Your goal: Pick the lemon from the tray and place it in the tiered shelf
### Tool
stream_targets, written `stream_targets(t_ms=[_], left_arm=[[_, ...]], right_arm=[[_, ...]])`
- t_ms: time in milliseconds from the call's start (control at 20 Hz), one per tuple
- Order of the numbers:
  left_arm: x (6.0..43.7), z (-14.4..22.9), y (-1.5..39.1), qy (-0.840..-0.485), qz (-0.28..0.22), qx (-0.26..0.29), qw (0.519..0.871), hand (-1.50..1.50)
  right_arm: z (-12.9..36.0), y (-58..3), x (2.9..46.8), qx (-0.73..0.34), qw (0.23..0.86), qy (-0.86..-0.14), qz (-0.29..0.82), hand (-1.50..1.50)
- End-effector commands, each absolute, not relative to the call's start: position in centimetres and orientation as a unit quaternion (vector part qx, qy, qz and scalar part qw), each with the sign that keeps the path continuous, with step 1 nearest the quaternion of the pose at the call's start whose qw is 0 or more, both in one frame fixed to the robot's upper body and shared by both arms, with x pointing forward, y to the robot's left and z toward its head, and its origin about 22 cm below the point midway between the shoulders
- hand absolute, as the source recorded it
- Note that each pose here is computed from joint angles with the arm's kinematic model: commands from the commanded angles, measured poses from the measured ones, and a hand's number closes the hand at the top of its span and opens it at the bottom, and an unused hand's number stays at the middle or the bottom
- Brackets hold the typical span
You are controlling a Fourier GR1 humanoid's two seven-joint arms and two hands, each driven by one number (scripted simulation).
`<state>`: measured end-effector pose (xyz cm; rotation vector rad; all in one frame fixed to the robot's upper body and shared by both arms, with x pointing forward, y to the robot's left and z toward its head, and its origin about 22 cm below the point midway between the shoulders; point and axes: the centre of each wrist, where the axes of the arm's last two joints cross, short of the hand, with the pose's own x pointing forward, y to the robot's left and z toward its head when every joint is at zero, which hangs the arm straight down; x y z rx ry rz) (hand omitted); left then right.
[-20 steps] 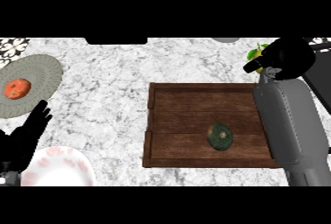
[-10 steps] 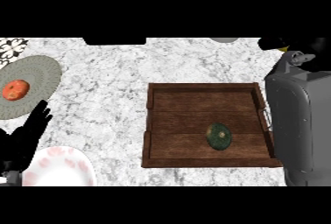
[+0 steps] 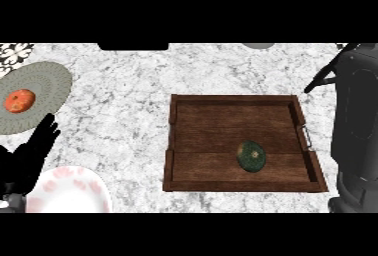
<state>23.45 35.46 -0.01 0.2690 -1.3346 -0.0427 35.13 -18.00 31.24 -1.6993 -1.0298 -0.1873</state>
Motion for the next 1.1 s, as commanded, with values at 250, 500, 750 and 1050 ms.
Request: stream_targets(t_ms=[250, 500, 750, 1050], left_arm=[[23.6, -0.3, 34.5, -0.614, -0.019, 0.117, 0.780, 0.00], [23.3, 0.4, 35.5, -0.616, -0.023, 0.113, 0.779, 0.00], [23.5, 0.6, 35.1, -0.614, -0.029, 0.118, 0.780, 0.00], [23.8, 0.4, 35.8, -0.610, -0.018, 0.114, 0.784, 0.00]], right_arm=[[35.8, -20.8, 35.1, -0.746, 0.591, -0.296, -0.084, 1.50], [36.5, -24.2, 36.1, -0.755, 0.585, -0.280, -0.100, 1.50], [34.7, -26.7, 37.6, -0.771, 0.585, -0.237, -0.084, 1.50], [34.2, -31.3, 36.0, -0.770, 0.587, -0.232, -0.093, 1.50]])
